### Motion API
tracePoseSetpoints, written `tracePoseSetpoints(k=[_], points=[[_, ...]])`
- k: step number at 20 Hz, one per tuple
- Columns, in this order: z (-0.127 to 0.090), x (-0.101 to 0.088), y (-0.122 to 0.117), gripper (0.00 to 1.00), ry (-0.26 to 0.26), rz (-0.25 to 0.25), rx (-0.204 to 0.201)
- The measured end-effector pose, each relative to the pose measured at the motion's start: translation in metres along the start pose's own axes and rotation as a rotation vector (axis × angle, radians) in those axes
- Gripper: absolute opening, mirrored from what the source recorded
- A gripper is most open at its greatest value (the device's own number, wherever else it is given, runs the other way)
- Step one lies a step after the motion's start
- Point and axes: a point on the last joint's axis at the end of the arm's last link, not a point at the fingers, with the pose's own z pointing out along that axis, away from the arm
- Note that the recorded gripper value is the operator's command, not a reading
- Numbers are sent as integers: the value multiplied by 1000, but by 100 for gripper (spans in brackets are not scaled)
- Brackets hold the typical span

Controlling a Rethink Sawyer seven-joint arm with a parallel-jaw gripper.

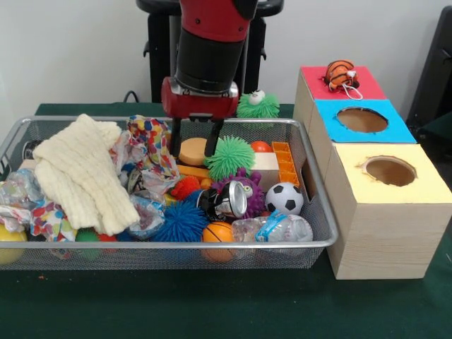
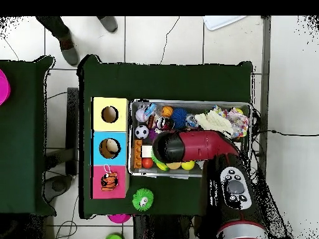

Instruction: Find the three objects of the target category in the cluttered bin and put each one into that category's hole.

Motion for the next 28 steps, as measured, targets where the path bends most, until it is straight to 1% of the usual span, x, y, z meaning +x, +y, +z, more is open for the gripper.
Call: tracePoseSetpoints(k=[1,4,5,7,10,13,14,18,20,21,26,28], points=[[6,1,1,100,-25,11,-7],[15,2,3,100,-61,33,-18],[21,2,3,100,-81,51,-25],[27,3,4,100,-99,75,-36],[34,6,8,100,-111,107,-54],[42,14,16,100,-99,151,-87],[43,15,17,100,-98,153,-89],[52,30,27,100,-55,197,-129],[55,33,30,100,-47,204,-137],[59,38,36,100,-36,215,-150],[69,43,52,100,-43,253,-190],[71,42,57,100,-59,282,-215]])
